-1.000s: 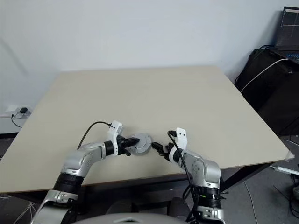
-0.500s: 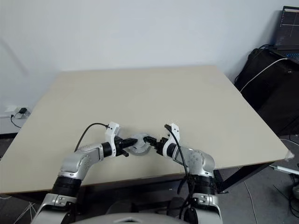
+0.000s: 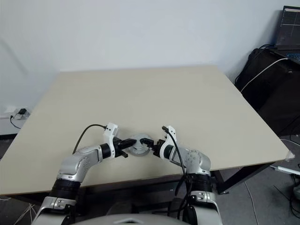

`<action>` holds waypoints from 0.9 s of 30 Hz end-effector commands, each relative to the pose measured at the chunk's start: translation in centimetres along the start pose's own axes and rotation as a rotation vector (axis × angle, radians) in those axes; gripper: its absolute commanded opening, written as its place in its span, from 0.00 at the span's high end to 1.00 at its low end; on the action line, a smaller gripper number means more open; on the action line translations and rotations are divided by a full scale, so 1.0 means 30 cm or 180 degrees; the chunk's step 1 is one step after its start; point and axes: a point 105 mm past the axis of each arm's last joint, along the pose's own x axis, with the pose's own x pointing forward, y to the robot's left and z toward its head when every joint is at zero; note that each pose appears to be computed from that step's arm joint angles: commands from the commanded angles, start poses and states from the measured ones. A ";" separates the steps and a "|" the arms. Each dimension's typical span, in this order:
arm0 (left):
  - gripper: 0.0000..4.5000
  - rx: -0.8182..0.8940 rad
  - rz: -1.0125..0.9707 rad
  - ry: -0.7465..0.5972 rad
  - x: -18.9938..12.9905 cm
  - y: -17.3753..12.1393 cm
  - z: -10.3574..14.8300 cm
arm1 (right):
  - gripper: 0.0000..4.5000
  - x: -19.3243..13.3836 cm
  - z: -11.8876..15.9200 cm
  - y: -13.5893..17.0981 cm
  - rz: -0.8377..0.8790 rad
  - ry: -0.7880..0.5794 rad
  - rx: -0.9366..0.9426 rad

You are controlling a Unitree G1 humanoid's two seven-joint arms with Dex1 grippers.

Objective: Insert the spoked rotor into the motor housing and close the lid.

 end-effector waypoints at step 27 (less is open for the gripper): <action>1.00 -0.0182 0.0200 0.0306 -0.022 0.034 -0.106 | 0.43 0.027 -0.027 0.080 0.0604 -0.0037 0.0695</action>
